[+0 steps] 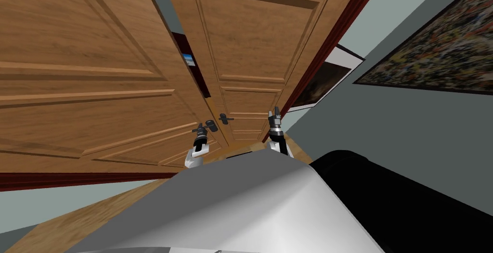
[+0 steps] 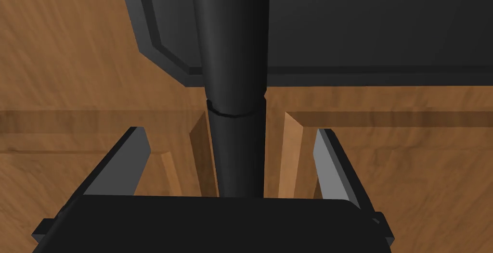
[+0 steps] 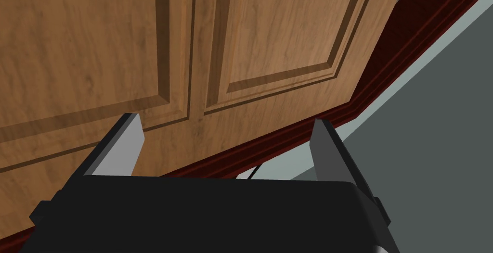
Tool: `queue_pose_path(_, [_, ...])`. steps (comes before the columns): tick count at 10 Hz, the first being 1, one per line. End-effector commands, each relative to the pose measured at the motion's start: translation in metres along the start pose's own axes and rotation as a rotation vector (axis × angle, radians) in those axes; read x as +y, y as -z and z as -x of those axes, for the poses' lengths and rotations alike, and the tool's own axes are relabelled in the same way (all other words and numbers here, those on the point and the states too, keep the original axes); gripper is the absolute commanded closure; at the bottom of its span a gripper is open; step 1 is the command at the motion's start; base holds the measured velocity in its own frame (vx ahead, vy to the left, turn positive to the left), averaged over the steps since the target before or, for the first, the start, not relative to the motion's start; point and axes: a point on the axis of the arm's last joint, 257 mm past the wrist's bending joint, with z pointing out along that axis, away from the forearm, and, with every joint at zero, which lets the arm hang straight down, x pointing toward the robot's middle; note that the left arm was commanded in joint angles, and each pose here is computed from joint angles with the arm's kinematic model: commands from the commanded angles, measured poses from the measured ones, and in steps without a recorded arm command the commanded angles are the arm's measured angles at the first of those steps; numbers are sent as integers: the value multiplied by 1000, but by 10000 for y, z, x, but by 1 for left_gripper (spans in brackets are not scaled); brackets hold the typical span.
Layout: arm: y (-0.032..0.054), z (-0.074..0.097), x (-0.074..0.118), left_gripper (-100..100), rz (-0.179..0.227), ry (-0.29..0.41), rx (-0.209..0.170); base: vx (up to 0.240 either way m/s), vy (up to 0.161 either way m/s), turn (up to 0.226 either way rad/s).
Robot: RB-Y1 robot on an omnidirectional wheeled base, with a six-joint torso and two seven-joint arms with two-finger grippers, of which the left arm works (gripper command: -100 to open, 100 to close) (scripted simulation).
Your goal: Push the door open
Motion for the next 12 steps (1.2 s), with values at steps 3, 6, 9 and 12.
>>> queue_pose_path(3, [0, 0, 0, 100, 0, 0, 0, 6, -2, 2])
queue_pose_path(6, [0, 0, 0, 100, 0, 0, 0, -3, 1, -3])
queue_pose_path(9, [-48, 261, -48, 100, -14, -30, -41, -4, 32, -60])
queue_pose_path(12, [-78, 435, -94, 100, -25, -50, -69, 7, 57, -45])
